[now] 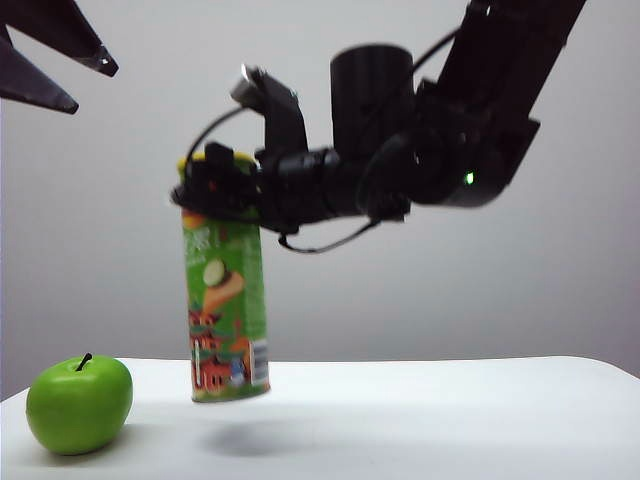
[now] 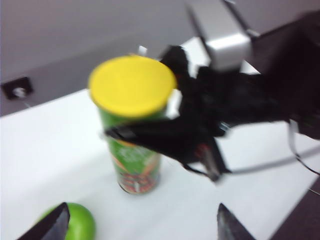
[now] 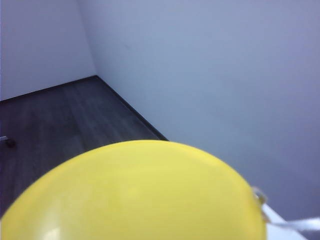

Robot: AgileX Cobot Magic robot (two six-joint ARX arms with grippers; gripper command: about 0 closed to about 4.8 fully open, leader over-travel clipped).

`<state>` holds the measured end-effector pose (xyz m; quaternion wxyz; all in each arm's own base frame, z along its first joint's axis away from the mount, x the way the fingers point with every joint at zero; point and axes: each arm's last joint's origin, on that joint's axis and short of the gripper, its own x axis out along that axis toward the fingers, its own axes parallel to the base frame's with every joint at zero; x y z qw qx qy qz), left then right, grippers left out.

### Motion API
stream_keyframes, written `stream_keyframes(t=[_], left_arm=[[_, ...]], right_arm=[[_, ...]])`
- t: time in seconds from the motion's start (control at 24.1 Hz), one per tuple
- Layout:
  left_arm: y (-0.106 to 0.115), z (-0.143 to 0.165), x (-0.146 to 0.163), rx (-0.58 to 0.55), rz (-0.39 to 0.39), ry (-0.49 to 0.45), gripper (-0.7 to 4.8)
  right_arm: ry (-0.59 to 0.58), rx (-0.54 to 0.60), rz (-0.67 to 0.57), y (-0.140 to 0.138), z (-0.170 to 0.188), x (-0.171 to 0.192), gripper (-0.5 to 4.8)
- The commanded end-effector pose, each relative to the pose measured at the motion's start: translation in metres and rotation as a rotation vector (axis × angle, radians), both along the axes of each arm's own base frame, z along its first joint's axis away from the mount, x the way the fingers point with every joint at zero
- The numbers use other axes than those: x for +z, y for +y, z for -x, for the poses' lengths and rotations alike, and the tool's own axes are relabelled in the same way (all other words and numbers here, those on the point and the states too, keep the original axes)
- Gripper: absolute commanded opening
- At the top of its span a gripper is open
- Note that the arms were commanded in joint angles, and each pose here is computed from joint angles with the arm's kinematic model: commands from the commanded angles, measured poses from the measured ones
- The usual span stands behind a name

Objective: Pick up the green bucket of chips from the desk, place it near the apple, and finally stand it up.

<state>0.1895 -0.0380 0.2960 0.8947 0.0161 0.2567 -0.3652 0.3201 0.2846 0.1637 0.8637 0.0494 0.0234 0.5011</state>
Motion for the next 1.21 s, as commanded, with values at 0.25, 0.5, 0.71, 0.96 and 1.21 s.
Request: stream_keyframes(t=[0.25,0.5,0.71,0.96,1.21], left_arm=[[0.003,0.022,0.010,0.006,0.011,-0.124,3.81],[0.003,0.026,0.011,0.006,0.012,-0.124,3.81],[0.003,0.026,0.011,0.006,0.012,-0.124,3.81],[0.003,0.026,0.011,0.005,0.012,-0.125,3.81],[0.003,0.026,0.011,0.005,0.011,-0.125,3.81]], right_arm=[[0.002,-0.022,-0.092,0.002,-0.002,-0.006,1.16],[0.029,-0.065,-0.105,0.010,0.002,-0.022,1.16],[0.045,-0.085,-0.086,0.017,0.007,-0.033,1.16],[0.100,-0.120,-0.051,0.025,0.013,-0.056,1.80],[0.132,-0.127,-0.040,0.024,0.012,-0.059,2.74]])
